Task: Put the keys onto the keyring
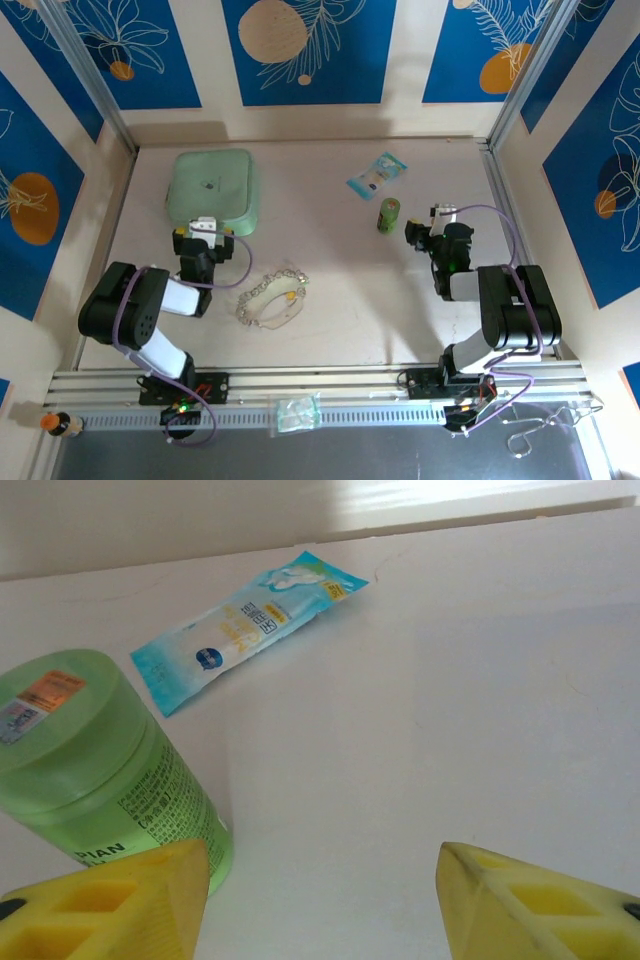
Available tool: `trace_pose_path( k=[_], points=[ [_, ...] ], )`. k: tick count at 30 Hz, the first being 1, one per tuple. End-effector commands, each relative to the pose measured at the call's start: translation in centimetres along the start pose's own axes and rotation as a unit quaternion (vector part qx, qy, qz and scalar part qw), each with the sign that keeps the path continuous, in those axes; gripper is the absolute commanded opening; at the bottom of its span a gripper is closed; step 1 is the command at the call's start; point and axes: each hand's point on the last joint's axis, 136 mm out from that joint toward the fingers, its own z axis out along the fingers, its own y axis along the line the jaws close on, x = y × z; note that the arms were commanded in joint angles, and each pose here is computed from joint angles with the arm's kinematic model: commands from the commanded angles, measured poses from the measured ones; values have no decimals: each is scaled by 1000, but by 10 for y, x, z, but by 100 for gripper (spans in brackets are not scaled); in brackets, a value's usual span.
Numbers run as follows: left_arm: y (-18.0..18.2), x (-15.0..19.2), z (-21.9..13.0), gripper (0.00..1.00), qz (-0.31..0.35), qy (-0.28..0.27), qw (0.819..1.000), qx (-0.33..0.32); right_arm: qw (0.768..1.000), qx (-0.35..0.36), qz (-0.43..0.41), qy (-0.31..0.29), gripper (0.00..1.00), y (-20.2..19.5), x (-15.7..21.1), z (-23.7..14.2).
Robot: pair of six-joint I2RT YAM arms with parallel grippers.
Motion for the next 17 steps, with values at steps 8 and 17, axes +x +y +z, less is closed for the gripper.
trace_pose_path(
  k=[8, 17],
  points=[
    [2, -9, 3, 100, -10, -9, 1000, 3, 1000, 25, 2, -2, 62, -8, -4, 2],
    [4, -6, 9, 100, -25, 8, 999, 21, 1000, 24, 2, -1, 62, -7, -4, 2]
  ],
)
